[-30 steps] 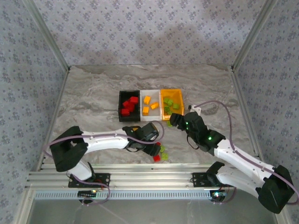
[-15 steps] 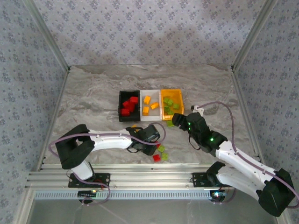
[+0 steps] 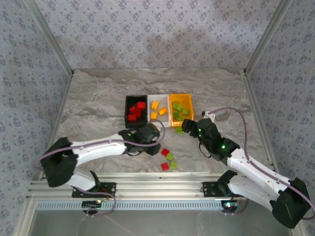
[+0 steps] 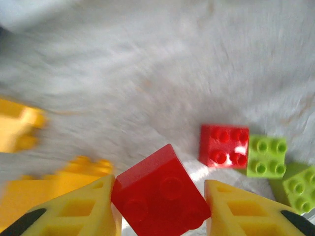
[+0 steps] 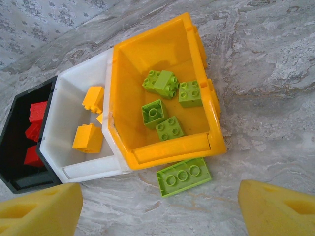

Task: Sort the legos into containers by color

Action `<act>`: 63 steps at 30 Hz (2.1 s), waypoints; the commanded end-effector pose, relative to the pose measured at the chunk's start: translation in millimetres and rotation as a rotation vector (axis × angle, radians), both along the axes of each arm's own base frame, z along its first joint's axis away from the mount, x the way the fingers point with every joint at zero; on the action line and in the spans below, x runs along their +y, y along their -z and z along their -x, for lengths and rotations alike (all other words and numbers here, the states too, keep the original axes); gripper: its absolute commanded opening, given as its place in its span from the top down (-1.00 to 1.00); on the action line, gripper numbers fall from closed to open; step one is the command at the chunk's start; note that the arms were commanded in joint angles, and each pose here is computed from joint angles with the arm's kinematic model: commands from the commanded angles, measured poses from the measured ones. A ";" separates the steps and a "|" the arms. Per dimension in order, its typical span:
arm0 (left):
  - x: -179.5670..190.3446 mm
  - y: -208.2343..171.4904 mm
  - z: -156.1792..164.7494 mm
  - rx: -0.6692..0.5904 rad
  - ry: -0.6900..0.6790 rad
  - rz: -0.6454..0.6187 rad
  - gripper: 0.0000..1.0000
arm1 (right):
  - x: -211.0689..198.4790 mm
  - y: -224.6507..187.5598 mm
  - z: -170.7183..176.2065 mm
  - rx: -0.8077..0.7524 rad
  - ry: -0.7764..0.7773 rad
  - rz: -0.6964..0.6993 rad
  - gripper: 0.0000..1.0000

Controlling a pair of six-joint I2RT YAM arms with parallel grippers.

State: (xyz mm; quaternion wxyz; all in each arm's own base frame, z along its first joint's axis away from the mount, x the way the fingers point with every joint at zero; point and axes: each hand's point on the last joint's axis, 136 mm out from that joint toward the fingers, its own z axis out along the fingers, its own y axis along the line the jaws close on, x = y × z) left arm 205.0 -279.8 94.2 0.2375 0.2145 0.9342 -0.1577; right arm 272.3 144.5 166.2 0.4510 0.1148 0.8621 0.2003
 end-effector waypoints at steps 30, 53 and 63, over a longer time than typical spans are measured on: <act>47.0 -72.6 -160.6 -0.115 -0.392 0.249 -0.69 | 2.6 29.5 16.6 0.108 -0.061 0.000 -0.73; 107.6 -56.7 -27.9 -0.096 -0.414 0.278 -0.99 | 124.6 128.3 76.5 0.449 -0.655 0.556 -0.65; 117.4 -50.0 -28.8 -0.082 -0.449 0.280 -0.99 | 126.6 146.2 85.8 0.499 -0.703 0.652 -0.49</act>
